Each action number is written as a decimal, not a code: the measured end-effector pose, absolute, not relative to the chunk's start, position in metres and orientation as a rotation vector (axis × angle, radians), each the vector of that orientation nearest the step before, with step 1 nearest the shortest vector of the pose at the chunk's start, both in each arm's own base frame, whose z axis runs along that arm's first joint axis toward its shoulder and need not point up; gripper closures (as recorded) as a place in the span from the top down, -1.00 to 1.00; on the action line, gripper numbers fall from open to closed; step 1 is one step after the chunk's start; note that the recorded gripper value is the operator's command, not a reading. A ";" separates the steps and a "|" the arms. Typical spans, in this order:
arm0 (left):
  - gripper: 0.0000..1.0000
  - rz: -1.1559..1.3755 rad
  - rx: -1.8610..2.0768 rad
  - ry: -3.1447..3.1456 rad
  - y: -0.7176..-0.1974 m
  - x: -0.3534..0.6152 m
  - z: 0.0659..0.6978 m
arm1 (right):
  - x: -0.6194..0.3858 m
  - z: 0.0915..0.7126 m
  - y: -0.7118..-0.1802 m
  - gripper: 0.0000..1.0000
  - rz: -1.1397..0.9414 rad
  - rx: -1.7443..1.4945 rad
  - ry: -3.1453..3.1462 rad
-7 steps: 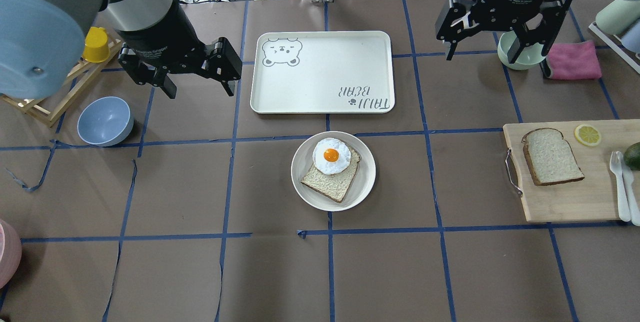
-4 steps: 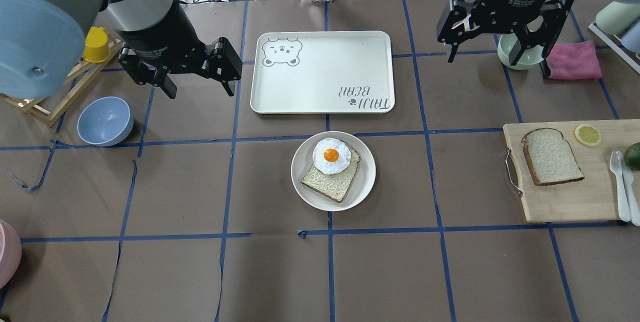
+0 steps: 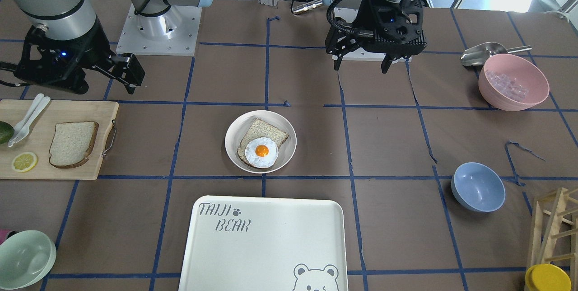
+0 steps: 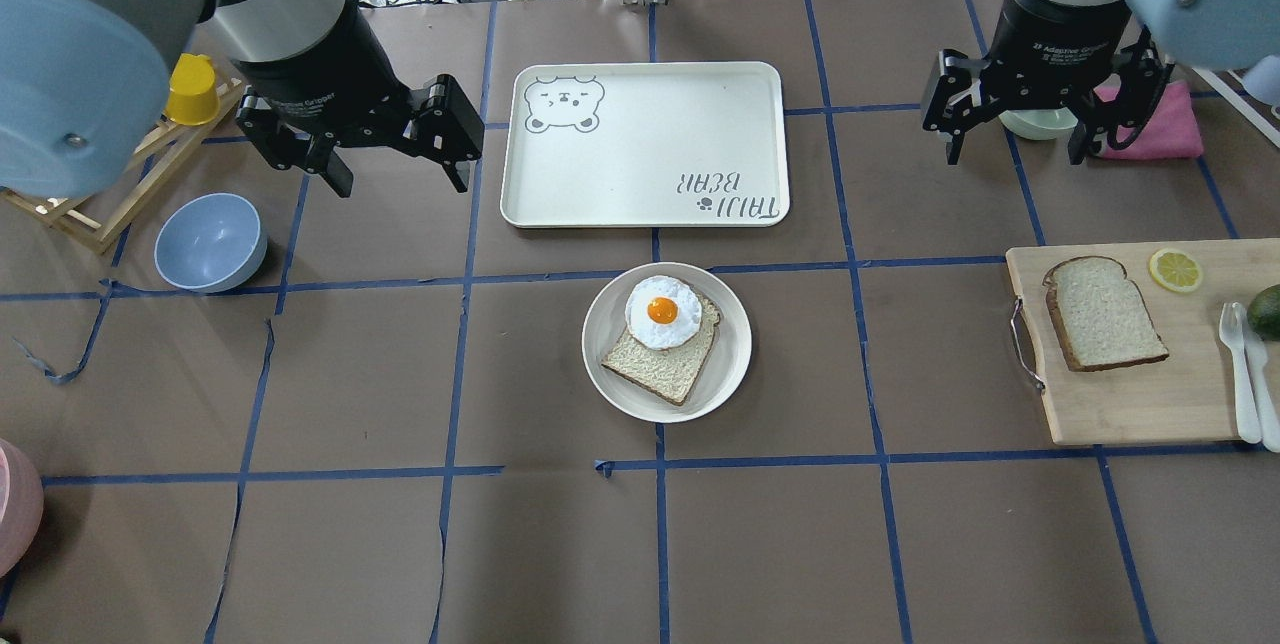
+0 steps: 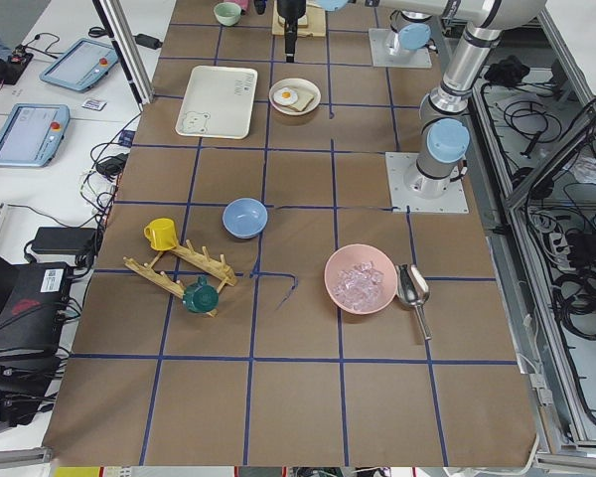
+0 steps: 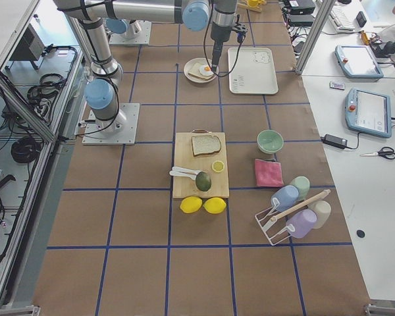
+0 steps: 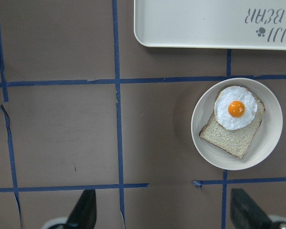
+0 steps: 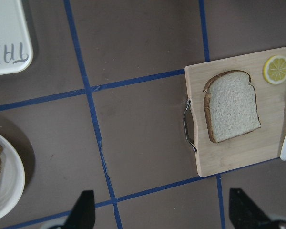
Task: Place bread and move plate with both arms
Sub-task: 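Move the right gripper over the bread slice on the cutting board, then lower the right gripper onto the bread slice and close on its crust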
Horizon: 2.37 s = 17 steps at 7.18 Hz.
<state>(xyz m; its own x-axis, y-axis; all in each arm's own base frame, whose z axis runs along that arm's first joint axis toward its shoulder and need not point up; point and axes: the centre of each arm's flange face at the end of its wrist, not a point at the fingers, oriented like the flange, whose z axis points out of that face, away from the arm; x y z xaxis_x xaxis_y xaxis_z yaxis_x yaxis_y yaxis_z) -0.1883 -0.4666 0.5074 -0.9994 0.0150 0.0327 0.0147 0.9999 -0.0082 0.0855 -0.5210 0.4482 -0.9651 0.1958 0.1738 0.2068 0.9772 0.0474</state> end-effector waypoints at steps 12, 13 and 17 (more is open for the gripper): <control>1.00 0.011 -0.024 -3.110 -0.466 -0.189 0.507 | -0.076 0.225 -0.523 0.57 -0.232 -0.502 -2.930; 1.00 0.011 -0.024 -3.110 -0.466 -0.189 0.507 | -0.077 0.220 -0.525 0.54 -0.227 -0.500 -2.930; 1.00 0.008 -0.025 -3.109 -0.466 -0.189 0.507 | -0.081 0.199 -0.532 0.34 -0.244 -0.501 -2.928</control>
